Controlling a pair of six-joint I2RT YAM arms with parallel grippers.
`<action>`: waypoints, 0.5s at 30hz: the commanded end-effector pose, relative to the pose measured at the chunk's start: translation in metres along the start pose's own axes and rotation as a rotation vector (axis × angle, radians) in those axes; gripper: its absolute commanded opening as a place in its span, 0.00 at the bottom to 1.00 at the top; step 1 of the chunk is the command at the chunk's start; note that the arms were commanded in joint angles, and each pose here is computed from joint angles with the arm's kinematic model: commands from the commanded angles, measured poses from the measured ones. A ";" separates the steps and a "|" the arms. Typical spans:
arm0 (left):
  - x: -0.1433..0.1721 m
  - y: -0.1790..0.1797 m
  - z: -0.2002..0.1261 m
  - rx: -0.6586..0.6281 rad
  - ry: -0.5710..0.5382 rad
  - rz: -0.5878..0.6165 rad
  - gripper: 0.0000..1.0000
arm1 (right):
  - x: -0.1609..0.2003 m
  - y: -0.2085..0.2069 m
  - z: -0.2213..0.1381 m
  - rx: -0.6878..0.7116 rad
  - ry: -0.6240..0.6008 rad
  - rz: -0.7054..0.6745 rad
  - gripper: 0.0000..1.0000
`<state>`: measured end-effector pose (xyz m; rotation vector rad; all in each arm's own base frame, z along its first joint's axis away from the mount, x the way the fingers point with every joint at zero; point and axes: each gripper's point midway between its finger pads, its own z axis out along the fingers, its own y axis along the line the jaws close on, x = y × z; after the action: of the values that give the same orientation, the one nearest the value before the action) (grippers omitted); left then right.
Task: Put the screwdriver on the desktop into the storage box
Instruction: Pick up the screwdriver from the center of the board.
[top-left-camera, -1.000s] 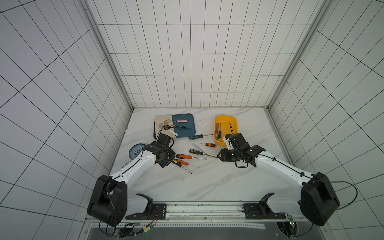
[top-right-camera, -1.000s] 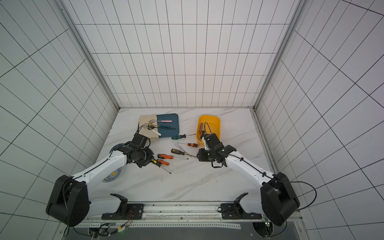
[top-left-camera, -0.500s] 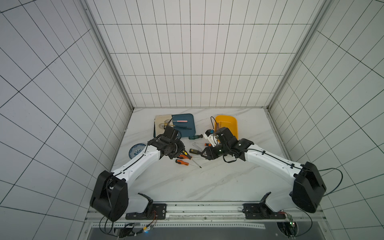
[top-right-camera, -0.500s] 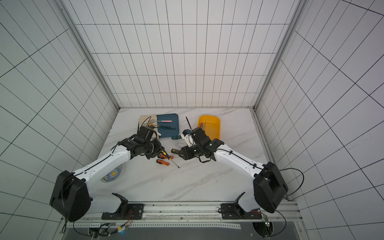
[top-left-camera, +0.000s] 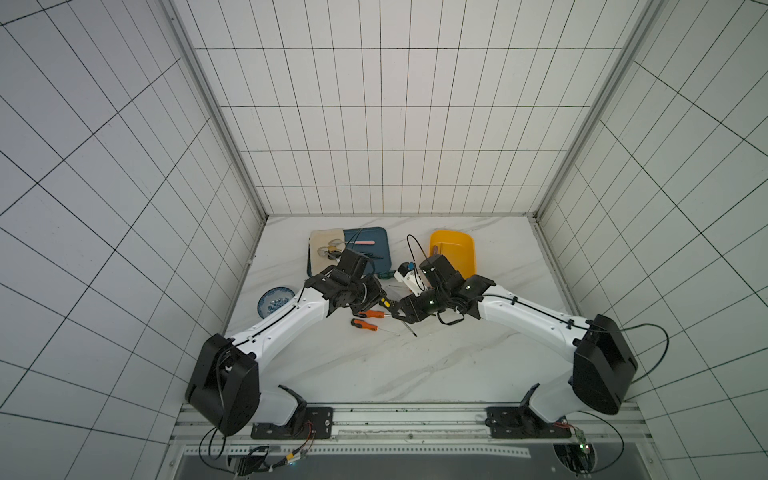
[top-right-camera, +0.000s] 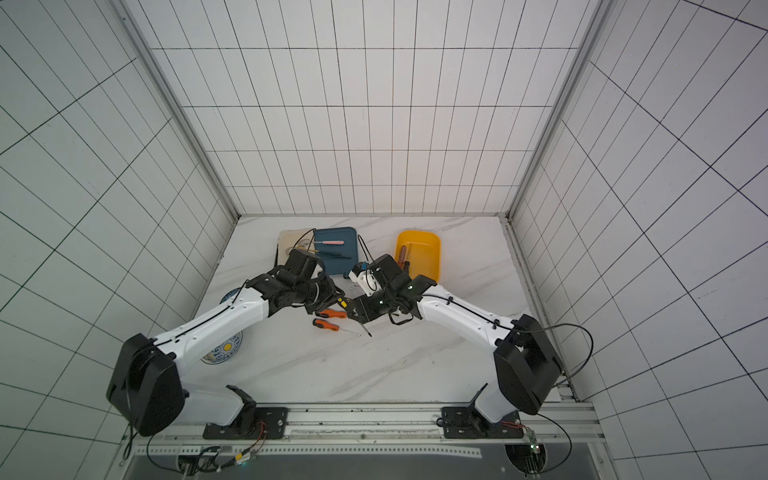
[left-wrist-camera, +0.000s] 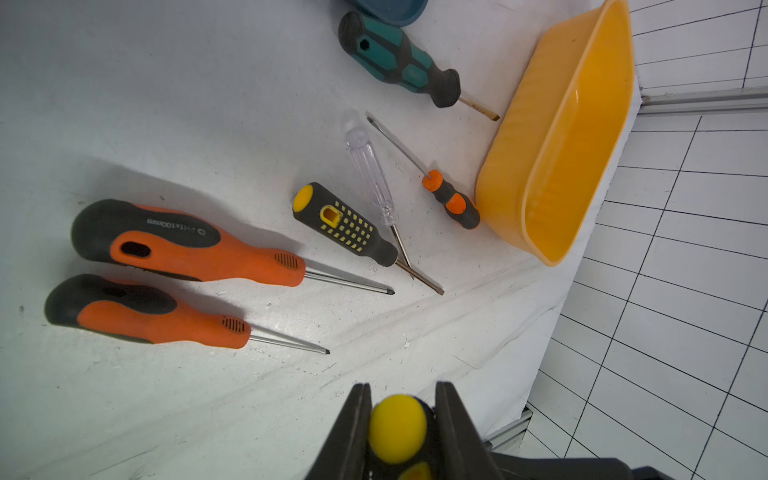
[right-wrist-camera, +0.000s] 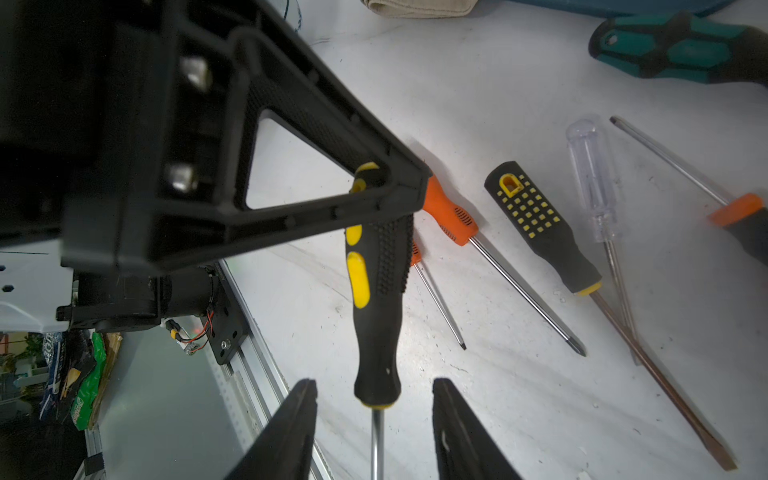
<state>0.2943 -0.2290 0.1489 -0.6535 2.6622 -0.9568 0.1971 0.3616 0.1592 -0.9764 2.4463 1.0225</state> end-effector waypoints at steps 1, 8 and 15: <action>-0.002 -0.026 -0.011 0.089 -0.014 0.027 0.00 | -0.016 0.016 -0.003 -0.036 -0.018 -0.038 0.47; 0.003 -0.033 -0.011 0.117 0.002 0.031 0.00 | -0.015 0.017 0.002 -0.049 -0.007 -0.030 0.40; 0.004 -0.037 -0.014 0.135 -0.002 0.035 0.00 | -0.015 0.014 0.003 -0.036 -0.006 -0.027 0.24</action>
<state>0.2931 -0.2411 0.1602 -0.6189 2.6382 -1.0380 0.1975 0.3675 0.1573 -0.9923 2.4538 1.0370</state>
